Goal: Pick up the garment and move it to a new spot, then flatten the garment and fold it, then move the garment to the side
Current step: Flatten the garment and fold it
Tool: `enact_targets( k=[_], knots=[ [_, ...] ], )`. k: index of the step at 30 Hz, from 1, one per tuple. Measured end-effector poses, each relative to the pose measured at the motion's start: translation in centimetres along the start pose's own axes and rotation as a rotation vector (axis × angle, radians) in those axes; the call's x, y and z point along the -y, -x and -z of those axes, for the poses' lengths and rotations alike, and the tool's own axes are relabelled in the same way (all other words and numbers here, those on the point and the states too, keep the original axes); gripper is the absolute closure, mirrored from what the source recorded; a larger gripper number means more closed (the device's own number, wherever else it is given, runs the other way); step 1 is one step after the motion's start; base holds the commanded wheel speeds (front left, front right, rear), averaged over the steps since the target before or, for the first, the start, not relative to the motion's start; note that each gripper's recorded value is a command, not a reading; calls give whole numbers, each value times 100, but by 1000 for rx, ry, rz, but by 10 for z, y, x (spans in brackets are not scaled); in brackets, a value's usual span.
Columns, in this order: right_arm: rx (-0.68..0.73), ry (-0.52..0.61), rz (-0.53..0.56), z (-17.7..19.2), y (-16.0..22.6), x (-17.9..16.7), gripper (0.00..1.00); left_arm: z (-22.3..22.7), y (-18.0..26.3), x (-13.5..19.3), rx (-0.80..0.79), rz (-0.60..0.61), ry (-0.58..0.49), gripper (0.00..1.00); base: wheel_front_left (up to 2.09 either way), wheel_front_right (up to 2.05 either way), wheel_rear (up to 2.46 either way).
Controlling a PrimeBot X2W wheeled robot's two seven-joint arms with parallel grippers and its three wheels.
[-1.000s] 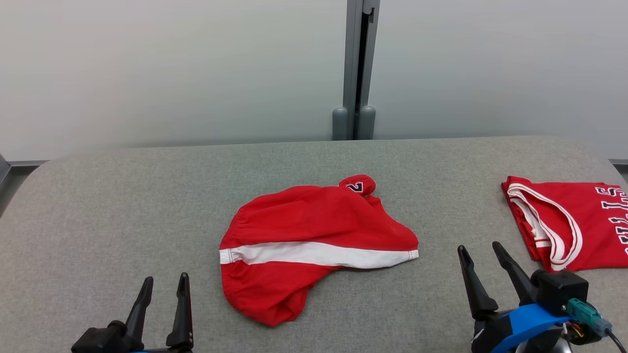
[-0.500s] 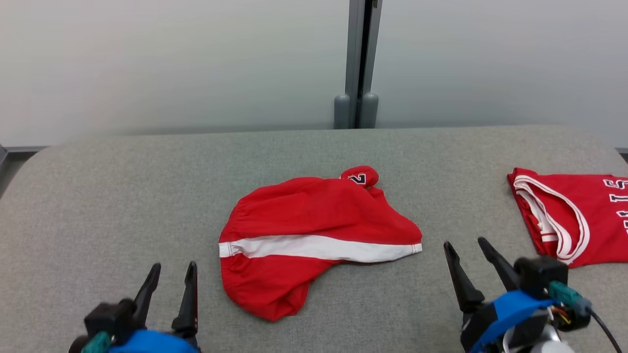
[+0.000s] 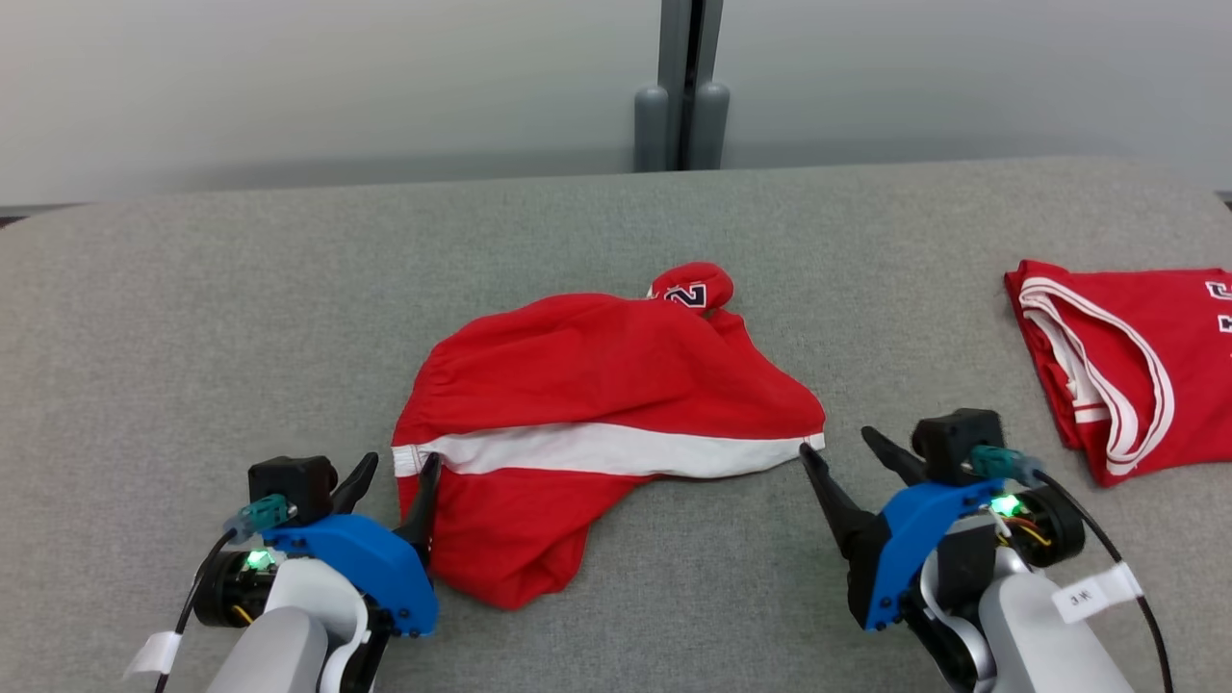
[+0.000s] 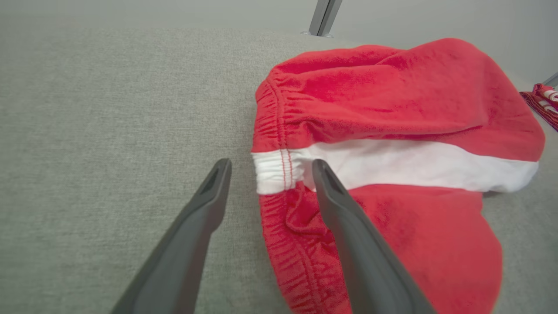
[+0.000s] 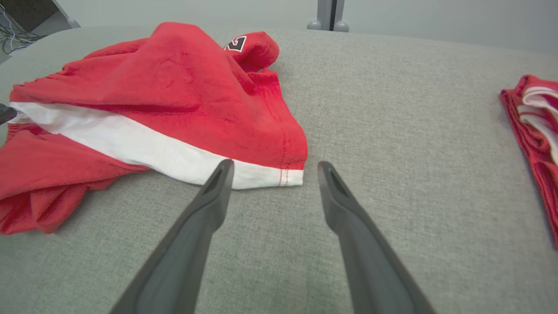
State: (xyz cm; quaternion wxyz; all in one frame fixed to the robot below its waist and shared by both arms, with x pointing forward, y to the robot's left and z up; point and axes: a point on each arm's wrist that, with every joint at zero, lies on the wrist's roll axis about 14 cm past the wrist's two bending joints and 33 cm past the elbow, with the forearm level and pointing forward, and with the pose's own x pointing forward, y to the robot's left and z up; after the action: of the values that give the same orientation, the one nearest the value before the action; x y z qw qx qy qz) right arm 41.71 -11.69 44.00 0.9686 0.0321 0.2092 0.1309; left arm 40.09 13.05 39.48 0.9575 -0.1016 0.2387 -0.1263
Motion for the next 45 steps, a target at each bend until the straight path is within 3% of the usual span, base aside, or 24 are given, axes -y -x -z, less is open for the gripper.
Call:
enact_targets(
  k=[9,10,11,12,22,30,32,33,34,39,45],
  knots=[
    [-102,10,-13,26,-22,1,0,12,-25,-8,-32,-30,12,0,0,0,0],
    [-106,7,-9,28,-24,3,0,13,-28,-8,-37,-31,21,19,0,0,0],
    [-113,1,-2,30,-25,5,0,15,-29,-8,-40,-29,24,91,0,0,0],
    [-122,-2,0,33,-27,6,0,17,-30,-7,-40,-26,25,100,0,0,0],
    [-145,-26,1,41,-42,8,0,26,-36,-2,-50,0,32,100,0,0,0],
    [-215,40,-30,53,-53,-2,0,28,-38,0,-46,9,26,100,0,0,0],
    [-241,67,-23,56,-55,1,56,28,-39,0,-44,10,27,100,0,0,0],
    [-246,68,-22,56,-56,1,67,28,-39,0,-45,11,26,100,0,0,0],
    [-245,66,-24,56,-56,1,100,28,-39,1,-44,15,24,100,0,0,0],
    [-213,71,-31,52,-56,-2,100,15,-39,15,23,62,15,100,0,0,0],
    [-47,48,-6,13,-51,4,100,-14,-29,31,148,115,42,100,0,0,0]
  ],
)
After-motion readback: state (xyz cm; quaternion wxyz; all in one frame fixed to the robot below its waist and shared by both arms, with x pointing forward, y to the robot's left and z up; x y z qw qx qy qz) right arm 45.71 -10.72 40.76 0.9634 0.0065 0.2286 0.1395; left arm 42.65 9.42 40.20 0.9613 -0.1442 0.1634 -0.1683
